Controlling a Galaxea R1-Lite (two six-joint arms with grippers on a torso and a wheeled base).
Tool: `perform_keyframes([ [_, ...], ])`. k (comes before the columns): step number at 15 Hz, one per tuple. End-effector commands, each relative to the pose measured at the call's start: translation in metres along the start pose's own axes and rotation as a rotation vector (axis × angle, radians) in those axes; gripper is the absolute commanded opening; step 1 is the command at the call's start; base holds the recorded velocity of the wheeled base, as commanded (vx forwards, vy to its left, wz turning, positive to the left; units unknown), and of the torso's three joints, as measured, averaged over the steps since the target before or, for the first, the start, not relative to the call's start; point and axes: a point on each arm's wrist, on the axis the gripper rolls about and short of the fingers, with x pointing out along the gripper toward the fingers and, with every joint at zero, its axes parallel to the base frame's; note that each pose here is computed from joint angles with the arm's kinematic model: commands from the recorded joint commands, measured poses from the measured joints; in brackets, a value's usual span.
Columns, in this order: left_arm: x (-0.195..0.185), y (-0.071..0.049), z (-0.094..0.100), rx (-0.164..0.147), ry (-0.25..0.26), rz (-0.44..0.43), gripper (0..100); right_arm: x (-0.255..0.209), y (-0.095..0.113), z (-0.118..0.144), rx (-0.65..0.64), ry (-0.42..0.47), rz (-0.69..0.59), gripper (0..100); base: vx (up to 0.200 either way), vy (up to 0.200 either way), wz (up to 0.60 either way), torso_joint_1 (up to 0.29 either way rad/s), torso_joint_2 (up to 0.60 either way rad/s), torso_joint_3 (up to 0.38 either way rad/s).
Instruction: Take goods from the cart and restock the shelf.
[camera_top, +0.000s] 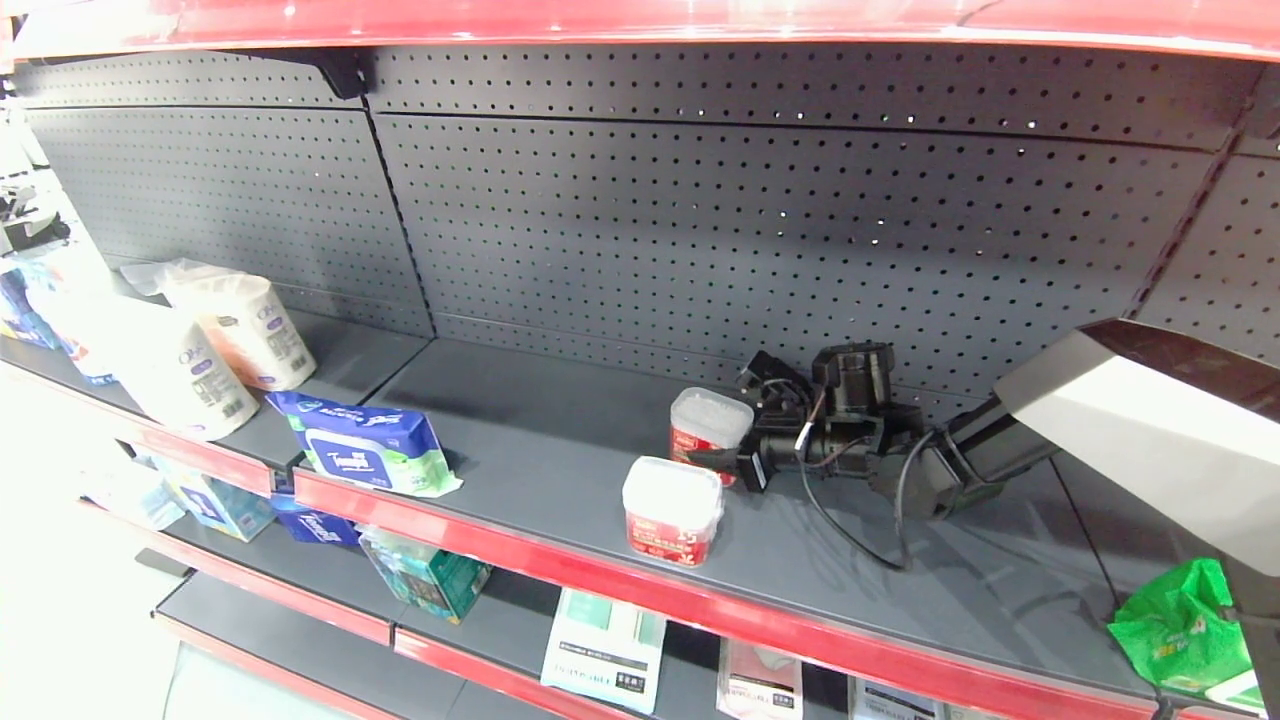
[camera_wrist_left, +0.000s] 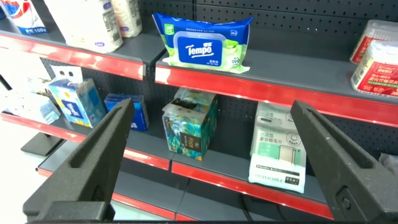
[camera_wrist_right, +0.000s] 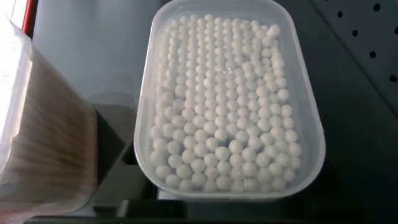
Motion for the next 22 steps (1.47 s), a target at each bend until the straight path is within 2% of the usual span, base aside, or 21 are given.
perform_keyframes([
  [1, 0.000, 0.000, 0.000, 0.000, 0.001, 0.001, 100, 0.000, 0.000, 0.000, -0.001, 0.000, 0.000, 0, 0.000, 0.000, 0.00, 0.000, 0.00, 0.000],
  [6, 0.000, 0.000, 0.000, 0.000, 0.001, 0.001, 100, -0.007, -0.006, 0.002, -0.014, -0.018, -0.021, 0, 0.000, 0.000, 0.00, 0.000, 0.00, 0.000],
  [22, 0.000, 0.000, 0.000, 0.000, 0.001, 0.001, 100, -0.020, -0.004, -0.005, -0.040, -0.009, 0.022, 0, 0.000, 0.000, 0.00, 0.000, 0.00, 0.000],
])
